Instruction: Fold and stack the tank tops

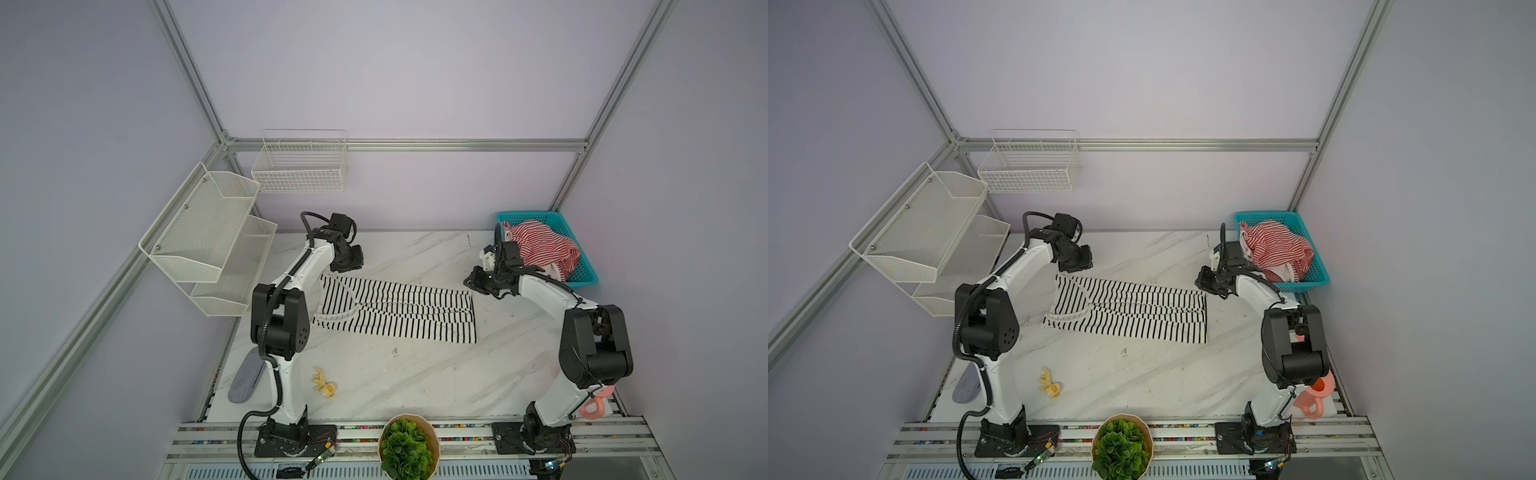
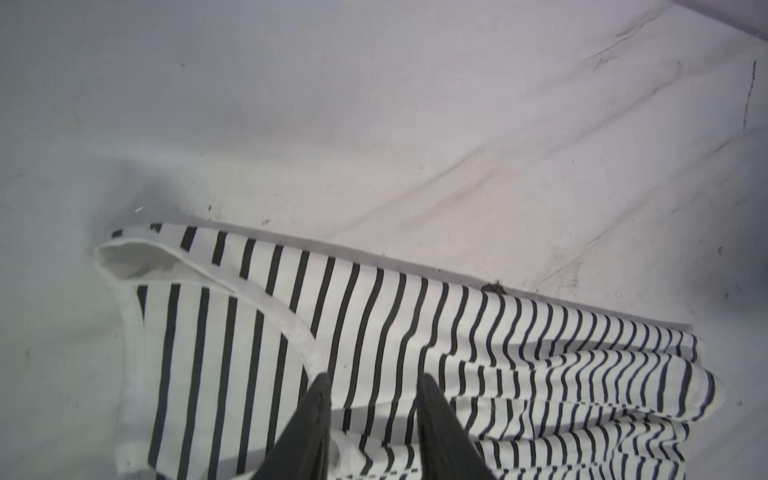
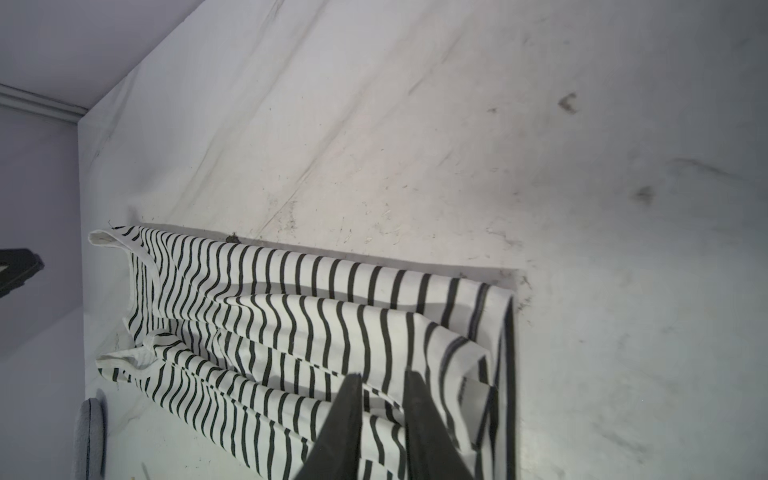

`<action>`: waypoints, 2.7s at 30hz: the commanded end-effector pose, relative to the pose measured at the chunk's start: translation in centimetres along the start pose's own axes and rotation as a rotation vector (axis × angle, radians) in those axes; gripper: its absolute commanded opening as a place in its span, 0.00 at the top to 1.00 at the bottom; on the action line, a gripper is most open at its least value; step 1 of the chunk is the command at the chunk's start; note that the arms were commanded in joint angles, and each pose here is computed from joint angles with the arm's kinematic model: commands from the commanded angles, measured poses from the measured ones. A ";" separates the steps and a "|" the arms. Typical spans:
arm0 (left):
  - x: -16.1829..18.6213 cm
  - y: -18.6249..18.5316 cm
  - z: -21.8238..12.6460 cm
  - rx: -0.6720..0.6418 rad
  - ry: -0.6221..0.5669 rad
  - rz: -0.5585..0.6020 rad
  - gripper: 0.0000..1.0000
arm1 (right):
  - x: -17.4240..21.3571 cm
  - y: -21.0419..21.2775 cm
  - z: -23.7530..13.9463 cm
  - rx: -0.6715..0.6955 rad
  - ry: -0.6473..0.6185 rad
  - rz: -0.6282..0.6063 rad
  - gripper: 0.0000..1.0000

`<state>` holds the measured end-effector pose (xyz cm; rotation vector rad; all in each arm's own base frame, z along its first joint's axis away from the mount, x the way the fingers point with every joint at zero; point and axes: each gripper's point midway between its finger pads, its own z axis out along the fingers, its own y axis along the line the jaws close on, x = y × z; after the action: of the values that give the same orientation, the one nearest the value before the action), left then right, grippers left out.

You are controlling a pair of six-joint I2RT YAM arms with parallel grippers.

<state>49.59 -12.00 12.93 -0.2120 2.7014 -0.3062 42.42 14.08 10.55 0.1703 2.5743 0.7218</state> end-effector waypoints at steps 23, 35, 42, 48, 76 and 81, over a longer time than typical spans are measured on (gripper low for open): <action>0.3 12.3 3.6 -0.232 0.054 -0.178 0.68 | 6.1 -6.3 4.8 0.123 0.147 0.093 0.82; 1.3 16.4 4.4 -0.309 0.080 -0.228 0.69 | 6.9 -7.0 3.6 0.115 0.141 0.127 0.83; -1.6 11.8 -0.2 -0.167 -0.035 -0.208 0.70 | 3.4 -3.3 0.4 0.029 0.050 0.086 0.83; 1.4 5.9 -1.1 -0.068 -0.012 -0.155 0.71 | 1.2 -0.8 -1.0 -0.013 0.002 0.034 0.82; 5.4 2.7 11.7 -0.100 0.215 0.043 0.72 | 7.7 -8.5 3.7 0.343 0.306 -0.151 0.76; 2.6 0.8 13.3 -0.053 0.200 0.102 0.72 | 9.9 -7.9 2.3 0.336 0.312 -0.110 0.76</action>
<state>52.90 -13.85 3.40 -0.1552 2.8178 -0.2638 39.23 11.77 2.64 -0.0178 2.8147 0.3599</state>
